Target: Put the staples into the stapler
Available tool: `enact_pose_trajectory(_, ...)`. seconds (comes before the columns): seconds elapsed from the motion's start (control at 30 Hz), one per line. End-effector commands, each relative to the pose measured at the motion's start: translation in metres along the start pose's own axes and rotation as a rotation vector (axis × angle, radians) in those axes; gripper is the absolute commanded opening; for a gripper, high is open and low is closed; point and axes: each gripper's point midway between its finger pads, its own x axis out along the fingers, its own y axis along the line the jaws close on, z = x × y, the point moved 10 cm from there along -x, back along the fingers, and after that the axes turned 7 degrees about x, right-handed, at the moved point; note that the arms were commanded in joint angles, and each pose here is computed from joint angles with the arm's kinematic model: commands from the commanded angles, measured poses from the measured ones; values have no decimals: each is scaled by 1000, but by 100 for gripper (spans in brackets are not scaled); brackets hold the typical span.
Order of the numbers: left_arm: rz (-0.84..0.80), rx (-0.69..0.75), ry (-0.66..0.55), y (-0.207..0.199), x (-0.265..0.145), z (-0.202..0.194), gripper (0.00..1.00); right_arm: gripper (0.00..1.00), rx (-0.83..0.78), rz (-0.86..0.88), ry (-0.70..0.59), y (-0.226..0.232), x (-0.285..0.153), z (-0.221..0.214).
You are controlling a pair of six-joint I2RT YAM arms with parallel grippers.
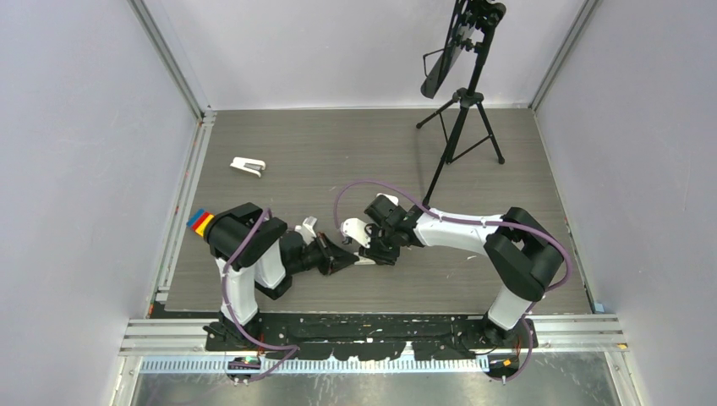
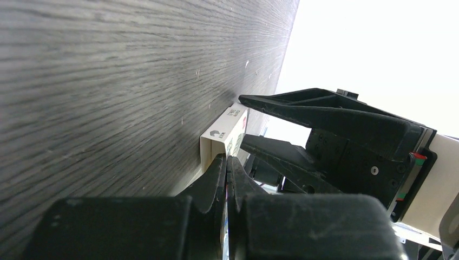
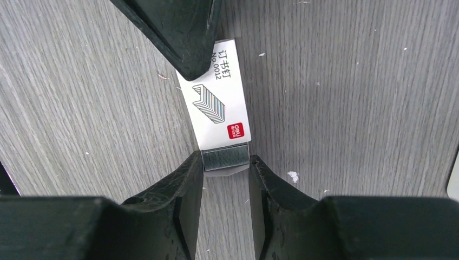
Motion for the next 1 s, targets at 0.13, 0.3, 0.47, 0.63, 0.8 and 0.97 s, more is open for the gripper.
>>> enact_pose_trajectory(0.13,-18,33,-16,0,-8,3,1,28,-7,-45,41,-3,-8,-3)
enact_pose_trajectory(0.3,-15,32,-19,2,-12,4,1,28,-4,-63,61,-3,-12,-6)
enact_pose_trajectory(0.47,-14,25,-12,4,-15,7,0,28,-2,-78,83,-3,-14,-8)
enact_pose_trajectory(0.63,-23,31,-8,3,-18,7,0,29,1,-81,89,-2,-18,-8)
enact_pose_trajectory(0.8,-19,34,-4,3,-18,7,0,30,1,-83,90,-2,-19,-8)
enact_pose_trajectory(0.97,-13,37,0,3,-18,8,2,32,5,-75,98,-2,-19,-7)
